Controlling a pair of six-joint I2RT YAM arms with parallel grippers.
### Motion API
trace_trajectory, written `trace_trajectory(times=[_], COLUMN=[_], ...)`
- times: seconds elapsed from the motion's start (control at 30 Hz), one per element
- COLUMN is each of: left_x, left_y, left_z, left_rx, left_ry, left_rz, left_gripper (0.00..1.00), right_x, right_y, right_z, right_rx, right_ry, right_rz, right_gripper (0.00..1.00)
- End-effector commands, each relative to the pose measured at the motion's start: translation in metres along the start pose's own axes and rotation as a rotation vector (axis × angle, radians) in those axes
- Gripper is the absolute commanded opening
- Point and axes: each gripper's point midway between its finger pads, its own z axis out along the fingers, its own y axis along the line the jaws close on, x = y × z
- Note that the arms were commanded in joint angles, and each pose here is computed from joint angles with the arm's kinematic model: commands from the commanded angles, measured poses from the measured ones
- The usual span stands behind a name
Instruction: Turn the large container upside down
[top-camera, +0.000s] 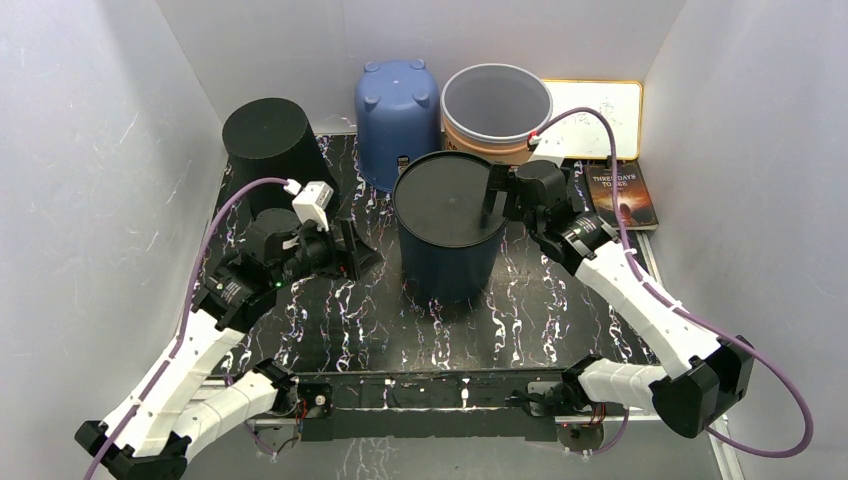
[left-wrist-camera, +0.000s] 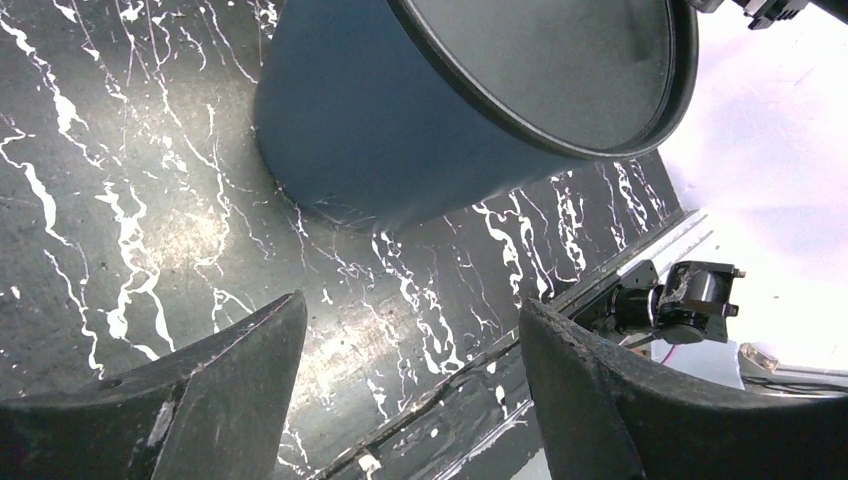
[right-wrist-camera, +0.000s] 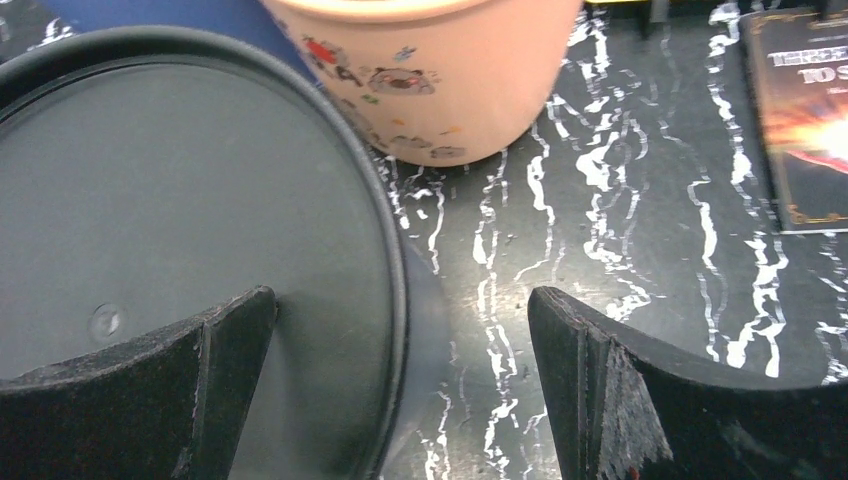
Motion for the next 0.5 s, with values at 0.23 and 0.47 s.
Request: trace_trajectory(times=[0.23,0.47], left_x=[-0.043,-0.061], left_y=[-0.017,-0.024], left_z=[-0.030,-0.039], left_rx=[-0.007,0.004], left_ry=[-0.092,-0.157], left_rz=[0.072,0.088], left_gripper=[0.76,0.76], right_x=[0.038,0.067], right_y=[0.080,0.161], right_z=[-0.001,0.003], right_rx=[-0.393,-0.525], right_ry=[0.138,0.186], right_rz=[0.164,0.197], right_gripper=[0.85,0.84])
